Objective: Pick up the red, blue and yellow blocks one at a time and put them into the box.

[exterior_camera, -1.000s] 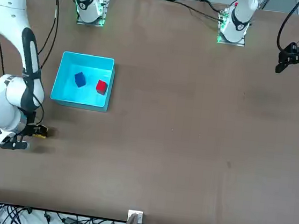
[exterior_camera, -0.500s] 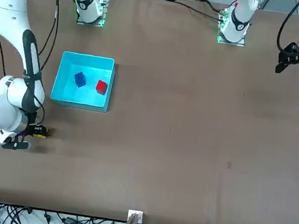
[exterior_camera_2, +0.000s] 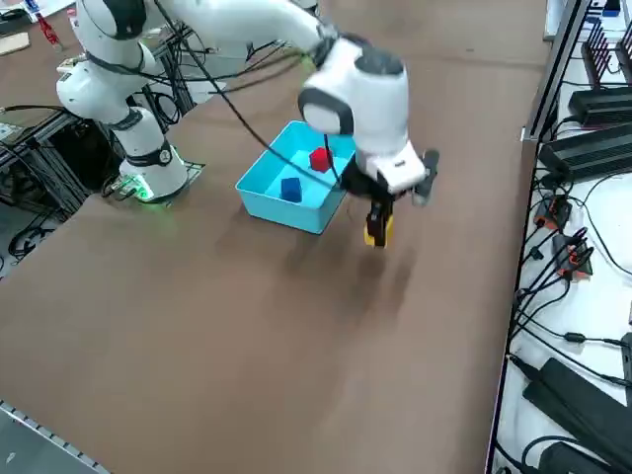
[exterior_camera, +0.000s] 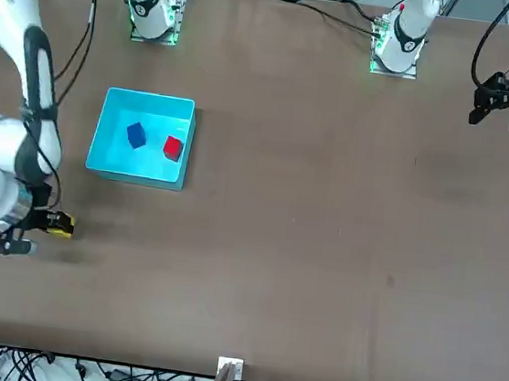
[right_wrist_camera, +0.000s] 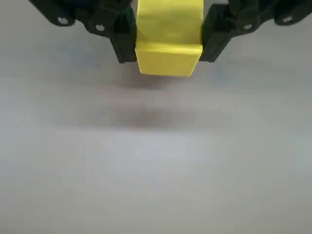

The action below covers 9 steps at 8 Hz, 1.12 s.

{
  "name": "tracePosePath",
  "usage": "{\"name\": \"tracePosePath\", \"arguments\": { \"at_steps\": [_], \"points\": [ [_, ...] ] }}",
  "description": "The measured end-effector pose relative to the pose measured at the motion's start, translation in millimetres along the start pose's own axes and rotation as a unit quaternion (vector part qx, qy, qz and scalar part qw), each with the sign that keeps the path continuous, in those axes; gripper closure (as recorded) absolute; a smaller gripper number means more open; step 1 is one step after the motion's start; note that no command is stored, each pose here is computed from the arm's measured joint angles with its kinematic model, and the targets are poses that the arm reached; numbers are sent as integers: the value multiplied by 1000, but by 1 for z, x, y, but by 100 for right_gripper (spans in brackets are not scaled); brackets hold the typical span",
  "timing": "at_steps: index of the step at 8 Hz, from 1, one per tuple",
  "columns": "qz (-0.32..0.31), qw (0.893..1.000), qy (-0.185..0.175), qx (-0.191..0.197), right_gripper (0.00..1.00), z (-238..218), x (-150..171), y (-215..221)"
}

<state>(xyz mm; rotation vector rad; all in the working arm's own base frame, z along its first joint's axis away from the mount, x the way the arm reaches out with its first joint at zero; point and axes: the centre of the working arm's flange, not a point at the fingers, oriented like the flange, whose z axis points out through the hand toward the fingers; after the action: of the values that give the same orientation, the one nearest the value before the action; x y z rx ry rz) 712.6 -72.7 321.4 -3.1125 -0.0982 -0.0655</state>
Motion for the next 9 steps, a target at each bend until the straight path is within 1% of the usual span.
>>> {"name": "tracePosePath", "arguments": {
  "at_steps": [1,2,4,5,6,8,9],
  "points": [
    [2,1000,-10,6,30,-28,-4,-17],
    [8,1000,-24,10,30,-46,-11,-37],
    [22,999,-46,12,30,-54,-37,-79],
    [25,998,-59,12,30,-51,-53,-96],
    [35,997,-60,11,30,-48,-70,-112],
    [59,998,-29,8,30,-20,-110,-142],
    [54,998,-33,6,30,1,-134,-152]
  ]
}}
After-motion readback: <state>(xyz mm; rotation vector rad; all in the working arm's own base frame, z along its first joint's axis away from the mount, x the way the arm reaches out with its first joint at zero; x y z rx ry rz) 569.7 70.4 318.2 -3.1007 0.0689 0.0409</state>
